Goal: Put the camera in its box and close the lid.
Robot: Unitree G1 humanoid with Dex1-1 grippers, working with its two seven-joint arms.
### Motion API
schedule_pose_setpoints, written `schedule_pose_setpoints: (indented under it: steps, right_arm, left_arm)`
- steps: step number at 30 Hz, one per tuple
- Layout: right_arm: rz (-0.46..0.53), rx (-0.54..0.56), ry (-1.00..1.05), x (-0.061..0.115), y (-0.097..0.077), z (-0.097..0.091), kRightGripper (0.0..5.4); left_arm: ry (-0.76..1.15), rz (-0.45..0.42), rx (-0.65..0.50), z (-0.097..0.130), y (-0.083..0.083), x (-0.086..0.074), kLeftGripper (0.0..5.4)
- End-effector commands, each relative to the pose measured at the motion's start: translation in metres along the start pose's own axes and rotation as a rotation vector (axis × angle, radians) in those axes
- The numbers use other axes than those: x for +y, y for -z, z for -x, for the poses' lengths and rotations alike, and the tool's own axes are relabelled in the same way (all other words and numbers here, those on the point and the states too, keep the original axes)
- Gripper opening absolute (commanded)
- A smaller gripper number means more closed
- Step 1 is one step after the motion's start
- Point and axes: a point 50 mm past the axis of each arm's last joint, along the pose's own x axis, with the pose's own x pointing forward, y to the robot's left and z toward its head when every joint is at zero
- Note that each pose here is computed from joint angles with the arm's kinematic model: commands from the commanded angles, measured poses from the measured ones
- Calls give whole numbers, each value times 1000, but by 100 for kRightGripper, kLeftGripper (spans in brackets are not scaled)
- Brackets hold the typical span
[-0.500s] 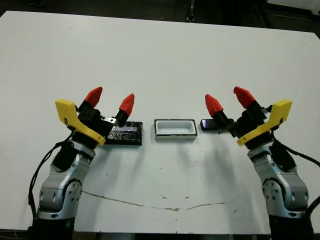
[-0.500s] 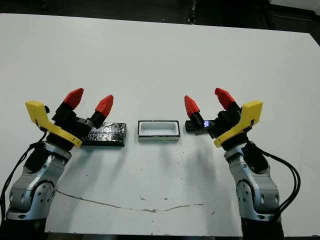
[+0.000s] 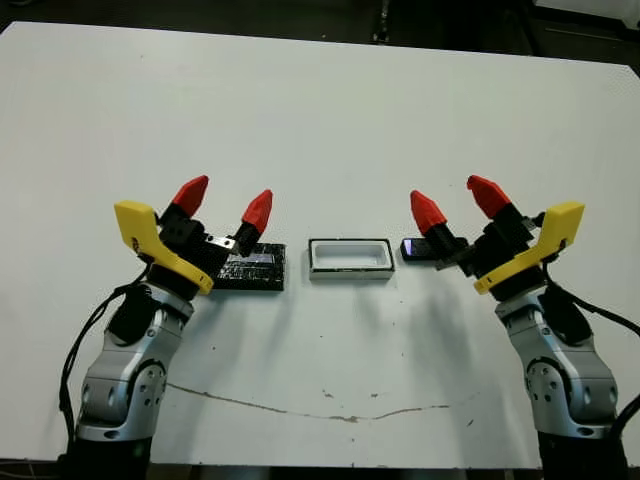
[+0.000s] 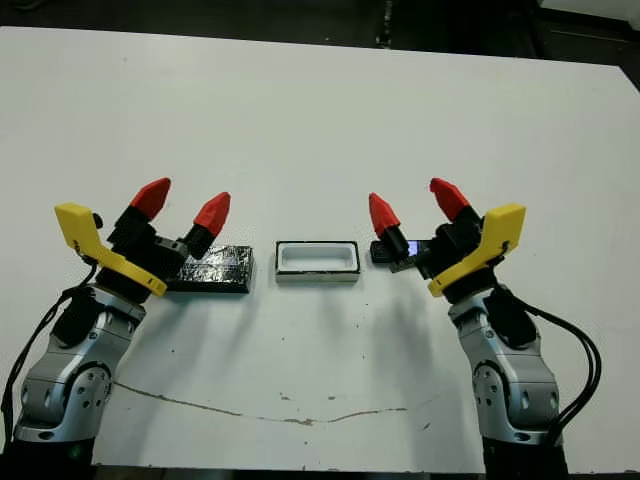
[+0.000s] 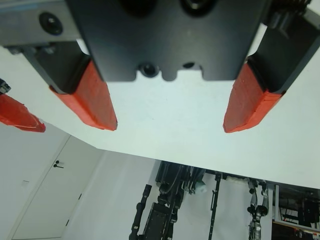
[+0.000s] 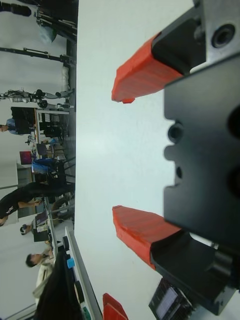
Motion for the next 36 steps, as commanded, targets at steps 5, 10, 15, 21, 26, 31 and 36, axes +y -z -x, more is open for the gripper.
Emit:
schedule_pose_setpoints:
  steps: [5, 10, 15, 21, 26, 31, 36]
  right_arm:
    - [285, 133, -145, -67, -73, -6, 538]
    - [331, 305, -384, -94, -98, -16, 538]
    - [361, 486, -603, -100, -97, -19, 538]
    - [424, 690, -813, -94, -78, -23, 538]
    - [407, 809, -869, -89, -58, -27, 538]
    - [395, 867, -898, -86, -43, -28, 538]
    - [397, 881, -908, -83, -34, -29, 538]
  left_arm:
    - [-10, -9, 12, 3, 1, 3, 540]
    - [-9, -13, 10, 3, 2, 3, 540]
    - [-16, -6, 9, 2, 1, 3, 540]
    - [-15, -14, 2, 1, 0, 3, 540]
    - [-24, -6, 7, 1, -1, 3, 540]
    - [-18, -17, 8, 1, -1, 3, 540]
    - [-10, -19, 3, 1, -1, 3, 540]
